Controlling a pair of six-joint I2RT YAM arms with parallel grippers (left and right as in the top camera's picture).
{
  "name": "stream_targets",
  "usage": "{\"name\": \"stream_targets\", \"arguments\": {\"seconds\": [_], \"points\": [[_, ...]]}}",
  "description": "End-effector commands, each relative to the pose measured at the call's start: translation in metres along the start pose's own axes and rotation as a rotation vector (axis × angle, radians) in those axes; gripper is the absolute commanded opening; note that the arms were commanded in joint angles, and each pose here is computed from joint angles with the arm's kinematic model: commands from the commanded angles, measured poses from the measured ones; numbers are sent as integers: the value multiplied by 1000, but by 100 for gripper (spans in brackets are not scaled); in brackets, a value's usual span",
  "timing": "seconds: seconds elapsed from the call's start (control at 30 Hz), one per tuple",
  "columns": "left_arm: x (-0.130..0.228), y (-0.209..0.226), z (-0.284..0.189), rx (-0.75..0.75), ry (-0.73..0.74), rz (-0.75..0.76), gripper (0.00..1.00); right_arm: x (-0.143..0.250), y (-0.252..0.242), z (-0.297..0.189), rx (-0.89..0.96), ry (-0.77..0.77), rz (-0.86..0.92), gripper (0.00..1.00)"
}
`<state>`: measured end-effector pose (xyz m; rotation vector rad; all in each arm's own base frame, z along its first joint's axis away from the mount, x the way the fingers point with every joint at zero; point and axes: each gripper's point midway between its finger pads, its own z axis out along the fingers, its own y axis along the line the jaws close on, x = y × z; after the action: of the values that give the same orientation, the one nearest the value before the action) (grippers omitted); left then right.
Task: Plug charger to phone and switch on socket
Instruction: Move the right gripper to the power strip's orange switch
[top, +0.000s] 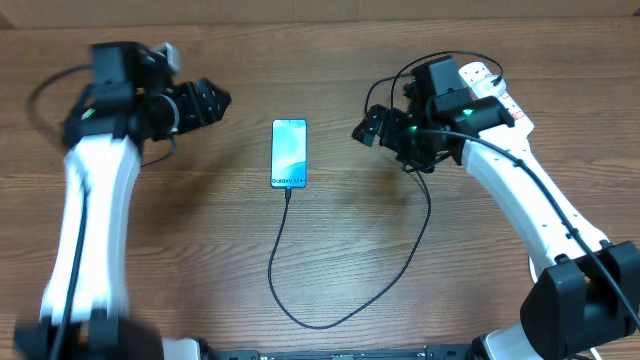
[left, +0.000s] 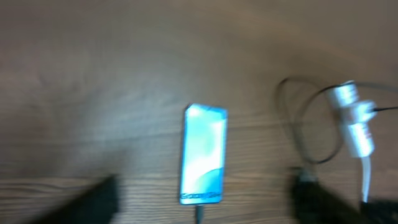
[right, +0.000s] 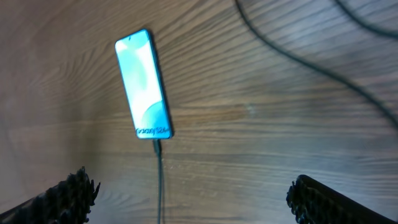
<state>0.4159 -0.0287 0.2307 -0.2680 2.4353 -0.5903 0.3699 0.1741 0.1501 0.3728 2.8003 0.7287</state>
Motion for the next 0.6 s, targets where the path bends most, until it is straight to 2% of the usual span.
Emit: {"name": "stream_targets", "arguments": {"seconds": [0.0,0.17,0.33,0.57], "points": [[-8,-24,-68,-17,-151,77,100,-20,-16,-13,-2,-37,-31,100],[-3,-30,-105,-53,-219,95,100,-51,-35,-62,13,-91,-40,100],[15,-24,-103,-71,-149,67,100,-95,-51,-122,17,-240,-27,100],[22,-19,-95,-84,-102,49,100,-119,-90,-149,49,-325,63,100]]}}
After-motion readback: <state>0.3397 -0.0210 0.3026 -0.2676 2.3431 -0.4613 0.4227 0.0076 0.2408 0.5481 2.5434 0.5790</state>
